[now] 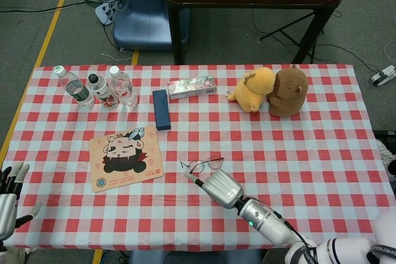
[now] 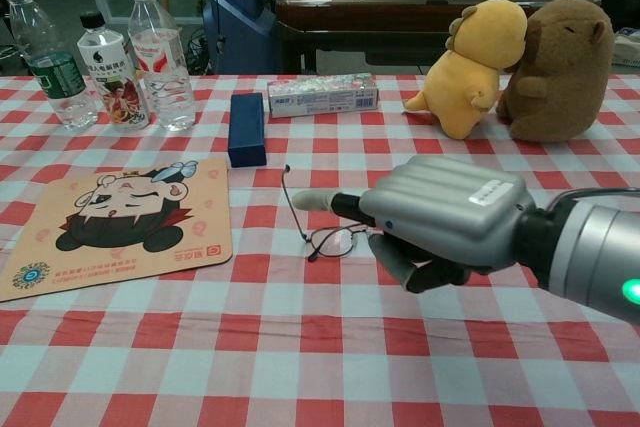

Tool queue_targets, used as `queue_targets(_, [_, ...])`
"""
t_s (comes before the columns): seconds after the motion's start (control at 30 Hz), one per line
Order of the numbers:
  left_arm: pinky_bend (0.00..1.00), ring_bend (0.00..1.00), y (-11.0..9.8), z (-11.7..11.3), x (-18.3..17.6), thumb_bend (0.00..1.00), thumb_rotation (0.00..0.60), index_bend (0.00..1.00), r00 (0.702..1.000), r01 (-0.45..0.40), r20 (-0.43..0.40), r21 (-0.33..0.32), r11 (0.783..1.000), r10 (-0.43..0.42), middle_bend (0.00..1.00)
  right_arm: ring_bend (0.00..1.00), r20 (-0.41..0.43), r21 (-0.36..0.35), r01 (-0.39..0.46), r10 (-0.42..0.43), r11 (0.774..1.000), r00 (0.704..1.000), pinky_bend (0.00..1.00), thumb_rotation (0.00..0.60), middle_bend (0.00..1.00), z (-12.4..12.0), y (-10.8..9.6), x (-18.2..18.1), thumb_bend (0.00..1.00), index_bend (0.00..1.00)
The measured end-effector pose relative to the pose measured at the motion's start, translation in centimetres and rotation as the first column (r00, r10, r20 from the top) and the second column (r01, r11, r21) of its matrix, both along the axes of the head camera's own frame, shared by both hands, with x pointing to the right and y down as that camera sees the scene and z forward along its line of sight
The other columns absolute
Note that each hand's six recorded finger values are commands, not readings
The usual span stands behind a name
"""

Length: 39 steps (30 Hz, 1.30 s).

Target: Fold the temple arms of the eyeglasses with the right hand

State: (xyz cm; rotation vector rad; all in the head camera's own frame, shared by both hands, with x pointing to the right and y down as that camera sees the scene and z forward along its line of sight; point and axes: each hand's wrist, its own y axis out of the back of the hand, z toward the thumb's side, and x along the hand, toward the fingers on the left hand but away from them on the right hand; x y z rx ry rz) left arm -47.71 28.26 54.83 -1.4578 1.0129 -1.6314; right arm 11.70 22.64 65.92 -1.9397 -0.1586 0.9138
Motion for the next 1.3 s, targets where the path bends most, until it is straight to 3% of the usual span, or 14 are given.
queue_targets(0.27, [0.00, 0.00, 0.2, 0.1, -0.5, 0.25, 0.600, 0.00, 1.000, 0.010, 0.004, -0.005, 1.000, -0.010, 0.00, 1.00, -0.061, 0.089, 0.041, -0.036, 0.995, 0.997, 1.00, 0.600, 1.00, 1.1, -0.8, -2.6, 0.79, 0.00])
queue_targets(0.63, [0.00, 0.00, 0.3, 0.3, -1.0, 0.25, 0.600, 0.00, 1.000, 0.020, 0.004, -0.008, 1.000, -0.020, 0.00, 1.00, -0.093, 0.131, 0.002, 0.010, 0.991, 0.996, 1.00, 0.600, 1.00, 1.9, -2.1, -3.4, 0.79, 0.00])
queue_targets(0.93, [0.00, 0.00, 0.3, 0.5, -0.6, 0.25, 0.600, 0.00, 1.000, 0.011, -0.004, -0.011, 1.000, -0.011, 0.00, 1.00, -0.131, 0.110, -0.052, 0.067, 0.993, 0.989, 1.00, 0.600, 1.00, 2.4, -2.2, -1.2, 0.79, 0.00])
queue_targets(1.3, [0.00, 0.00, 0.4, 0.6, -0.2, 0.25, 0.600, 0.00, 1.000, 0.003, -0.006, -0.013, 1.000, -0.003, 0.00, 1.00, -0.158, 0.022, -0.148, 0.150, 0.989, 0.976, 1.00, 0.600, 1.00, 3.4, -2.3, 1.5, 0.79, 0.00])
